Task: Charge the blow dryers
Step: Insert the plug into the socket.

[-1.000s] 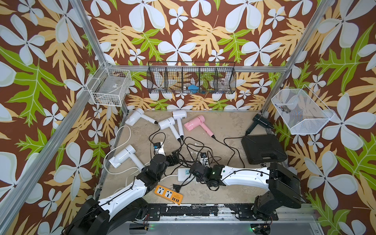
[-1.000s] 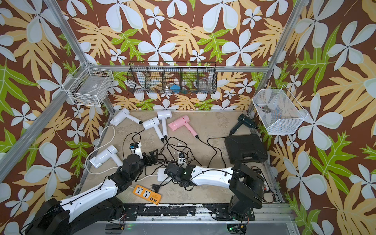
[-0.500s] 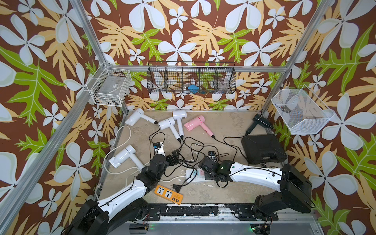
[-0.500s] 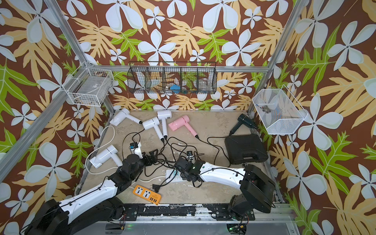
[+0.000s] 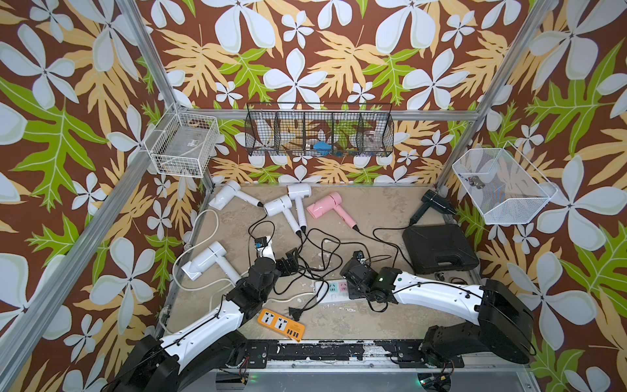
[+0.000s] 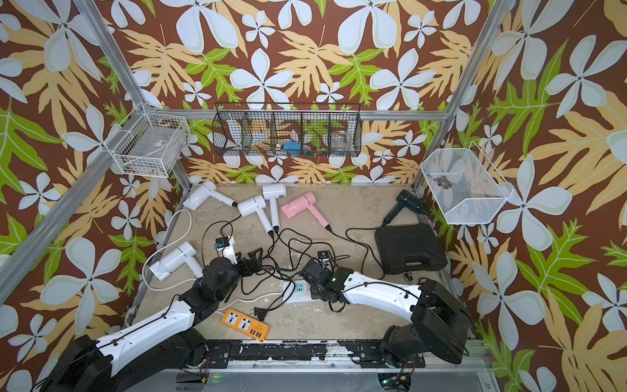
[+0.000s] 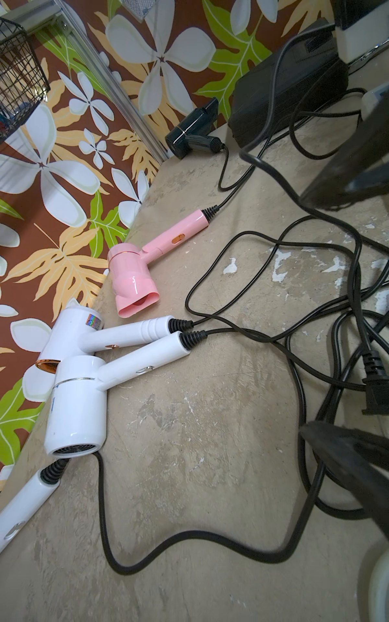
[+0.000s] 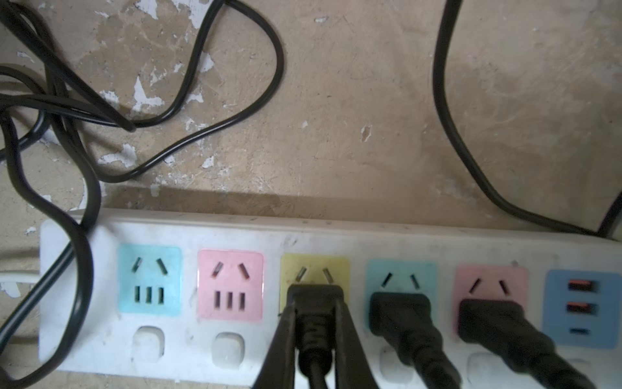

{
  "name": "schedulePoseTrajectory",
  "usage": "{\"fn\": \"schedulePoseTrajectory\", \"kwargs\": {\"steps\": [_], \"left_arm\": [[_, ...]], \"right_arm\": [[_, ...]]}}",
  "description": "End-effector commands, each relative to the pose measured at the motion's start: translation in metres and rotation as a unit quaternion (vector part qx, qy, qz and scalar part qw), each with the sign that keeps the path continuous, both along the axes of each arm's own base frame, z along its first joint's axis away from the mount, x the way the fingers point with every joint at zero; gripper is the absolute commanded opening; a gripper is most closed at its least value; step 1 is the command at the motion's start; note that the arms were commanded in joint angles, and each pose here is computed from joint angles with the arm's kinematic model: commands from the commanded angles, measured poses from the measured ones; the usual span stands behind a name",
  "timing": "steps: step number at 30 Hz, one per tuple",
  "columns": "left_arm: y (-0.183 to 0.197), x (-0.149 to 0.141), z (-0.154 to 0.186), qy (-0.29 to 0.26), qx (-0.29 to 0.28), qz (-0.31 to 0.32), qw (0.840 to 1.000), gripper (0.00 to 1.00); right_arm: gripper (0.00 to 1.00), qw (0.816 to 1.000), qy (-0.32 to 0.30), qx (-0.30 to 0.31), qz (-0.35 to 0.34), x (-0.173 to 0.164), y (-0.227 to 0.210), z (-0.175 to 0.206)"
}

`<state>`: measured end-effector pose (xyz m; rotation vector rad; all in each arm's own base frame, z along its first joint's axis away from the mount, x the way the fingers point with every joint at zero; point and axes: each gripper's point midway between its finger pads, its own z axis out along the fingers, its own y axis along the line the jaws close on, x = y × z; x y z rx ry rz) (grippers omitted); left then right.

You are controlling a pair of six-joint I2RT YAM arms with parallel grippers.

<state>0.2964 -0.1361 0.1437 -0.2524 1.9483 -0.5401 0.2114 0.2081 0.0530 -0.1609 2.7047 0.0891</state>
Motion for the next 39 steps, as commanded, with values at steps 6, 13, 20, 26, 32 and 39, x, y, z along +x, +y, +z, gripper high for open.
{"fn": "schedulePoseTrajectory", "kwargs": {"steps": [6,13,20,26,32,39], "left_arm": [[0.0,0.002,0.005,-0.013,0.001,-0.001,1.0,1.0],[-0.003,0.002,0.005,-0.016,-0.002,-0.009,1.0,1.0],[-0.005,0.002,0.006,-0.02,-0.001,-0.015,1.0,1.0],[-0.006,0.0,0.01,-0.027,-0.005,-0.021,0.999,1.0],[-0.006,-0.003,0.018,-0.043,-0.012,-0.027,0.999,1.0],[0.0,-0.008,0.031,-0.065,-0.022,-0.02,0.997,1.0]], "right_arm": [[0.2,0.997,0.038,-0.055,0.023,-0.015,-0.02,-0.003],[0.3,0.999,0.014,-0.016,0.041,-0.004,0.0,0.025],[0.41,0.998,0.001,0.017,0.061,-0.004,0.012,0.044],[0.61,0.989,-0.03,0.105,0.102,-0.012,0.026,0.076],[0.84,0.967,-0.103,0.185,0.141,-0.02,0.028,0.12],[1.0,0.927,-0.244,0.244,0.148,-0.018,0.008,0.172]]}}
